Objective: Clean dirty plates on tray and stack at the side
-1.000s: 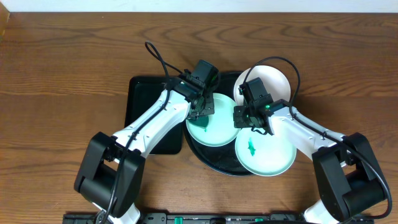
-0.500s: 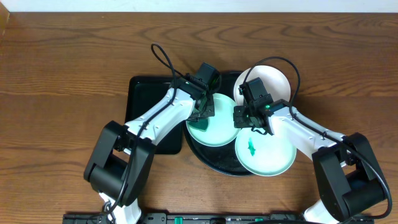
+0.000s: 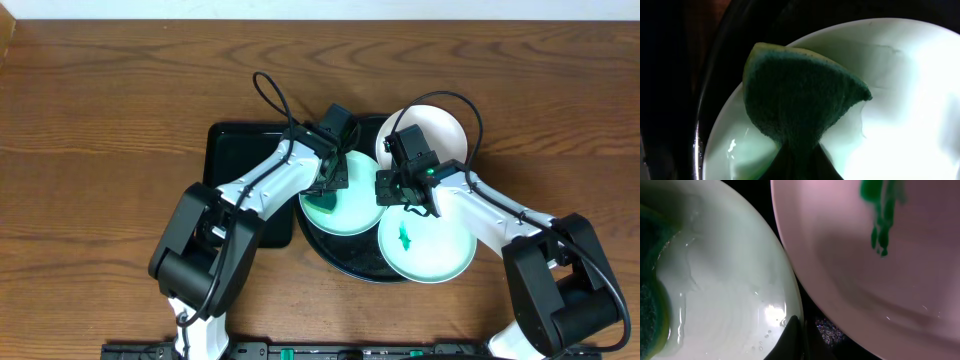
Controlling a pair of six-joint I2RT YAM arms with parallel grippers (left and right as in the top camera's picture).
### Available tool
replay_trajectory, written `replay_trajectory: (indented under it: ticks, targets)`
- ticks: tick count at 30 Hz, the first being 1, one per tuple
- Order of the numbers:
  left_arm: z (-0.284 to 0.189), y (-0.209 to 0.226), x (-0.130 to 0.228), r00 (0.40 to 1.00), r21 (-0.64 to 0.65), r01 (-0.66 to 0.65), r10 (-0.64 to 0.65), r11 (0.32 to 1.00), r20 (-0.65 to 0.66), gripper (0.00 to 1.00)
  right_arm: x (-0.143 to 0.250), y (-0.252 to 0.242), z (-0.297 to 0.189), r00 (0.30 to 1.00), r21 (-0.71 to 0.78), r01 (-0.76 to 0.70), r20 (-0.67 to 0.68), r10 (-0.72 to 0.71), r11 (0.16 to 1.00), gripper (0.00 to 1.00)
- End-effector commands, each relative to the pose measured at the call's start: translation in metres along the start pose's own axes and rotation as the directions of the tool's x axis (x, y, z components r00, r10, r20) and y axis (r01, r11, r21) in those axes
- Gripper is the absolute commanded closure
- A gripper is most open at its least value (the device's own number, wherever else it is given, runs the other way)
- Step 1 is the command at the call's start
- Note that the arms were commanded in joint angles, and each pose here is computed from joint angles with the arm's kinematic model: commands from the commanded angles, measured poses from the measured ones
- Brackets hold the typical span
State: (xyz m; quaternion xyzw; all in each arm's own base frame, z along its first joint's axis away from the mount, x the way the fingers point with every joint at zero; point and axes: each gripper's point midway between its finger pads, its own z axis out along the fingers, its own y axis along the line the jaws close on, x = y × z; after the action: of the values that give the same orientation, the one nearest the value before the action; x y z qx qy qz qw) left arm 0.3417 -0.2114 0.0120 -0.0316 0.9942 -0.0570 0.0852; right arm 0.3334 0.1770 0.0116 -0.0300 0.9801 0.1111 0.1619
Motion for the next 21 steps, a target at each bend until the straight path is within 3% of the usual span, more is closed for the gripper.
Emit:
replay_trajectory:
  ticks: [1,10,21]
  targets:
    - [0.034,0.009,0.032,0.991,-0.030,-0.004,0.000,1.000,-0.130,0.93,-0.005,0.005,-0.007,1.000,-0.007,0.016,0.024,-0.016,1.000,0.99]
    - [0.032,-0.006,0.042,0.982,0.060,0.009,0.003,0.998,-0.191,0.93,-0.005,0.005,-0.007,1.000,-0.007,0.016,0.024,-0.016,1.000,0.99]
    - [0.023,-0.030,0.043,0.974,0.200,-0.067,0.108,0.977,-0.201,0.93,-0.005,0.005,-0.007,1.000,-0.006,0.016,0.024,-0.016,1.000,0.99]
